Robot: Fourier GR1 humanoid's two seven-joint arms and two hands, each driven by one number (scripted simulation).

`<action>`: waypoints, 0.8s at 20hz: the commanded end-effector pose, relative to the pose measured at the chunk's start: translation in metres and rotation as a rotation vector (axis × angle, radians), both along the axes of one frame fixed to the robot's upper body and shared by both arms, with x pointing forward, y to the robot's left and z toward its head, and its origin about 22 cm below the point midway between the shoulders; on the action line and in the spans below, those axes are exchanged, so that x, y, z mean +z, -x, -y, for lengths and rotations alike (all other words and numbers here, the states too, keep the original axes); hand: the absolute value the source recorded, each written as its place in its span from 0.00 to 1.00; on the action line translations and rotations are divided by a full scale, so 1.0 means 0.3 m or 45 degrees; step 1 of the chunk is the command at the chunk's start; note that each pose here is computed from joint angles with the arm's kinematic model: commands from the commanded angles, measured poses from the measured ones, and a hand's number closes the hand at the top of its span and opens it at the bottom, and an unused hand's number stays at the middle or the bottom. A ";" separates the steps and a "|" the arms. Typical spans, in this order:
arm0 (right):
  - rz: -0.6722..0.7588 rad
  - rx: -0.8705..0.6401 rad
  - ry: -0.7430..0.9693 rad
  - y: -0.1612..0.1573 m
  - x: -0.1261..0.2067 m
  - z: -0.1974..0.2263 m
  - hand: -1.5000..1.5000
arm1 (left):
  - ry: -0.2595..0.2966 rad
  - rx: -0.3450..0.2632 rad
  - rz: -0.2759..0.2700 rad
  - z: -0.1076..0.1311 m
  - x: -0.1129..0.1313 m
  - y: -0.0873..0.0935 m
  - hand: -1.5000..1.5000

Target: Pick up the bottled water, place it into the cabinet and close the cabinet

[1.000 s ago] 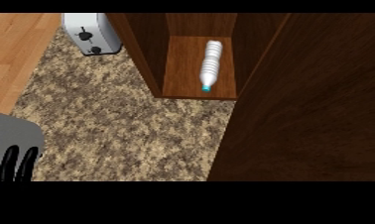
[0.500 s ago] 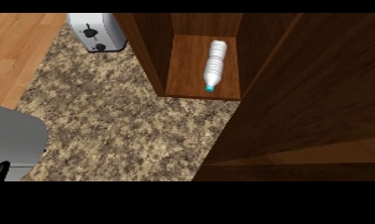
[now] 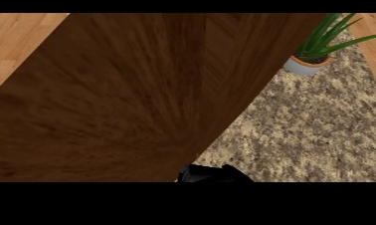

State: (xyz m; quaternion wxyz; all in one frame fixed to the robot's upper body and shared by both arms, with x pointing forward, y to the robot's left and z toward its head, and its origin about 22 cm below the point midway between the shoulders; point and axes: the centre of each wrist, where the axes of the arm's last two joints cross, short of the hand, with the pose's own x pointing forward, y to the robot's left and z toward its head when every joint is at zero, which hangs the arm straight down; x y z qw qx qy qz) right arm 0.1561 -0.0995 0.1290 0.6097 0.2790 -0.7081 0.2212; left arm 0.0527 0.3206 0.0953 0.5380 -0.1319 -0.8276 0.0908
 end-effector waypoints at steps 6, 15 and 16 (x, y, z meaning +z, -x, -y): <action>-0.072 0.018 -0.143 -0.290 0.102 -0.020 1.00 | 0.029 0.016 0.014 -0.102 0.046 0.077 0.00; -0.129 -0.018 -0.182 -0.568 0.099 0.047 1.00 | 0.026 0.050 0.042 -0.165 0.044 0.125 0.00; -0.128 0.018 -0.155 -0.567 0.162 0.049 1.00 | 0.061 0.041 0.036 -0.192 0.051 0.134 0.00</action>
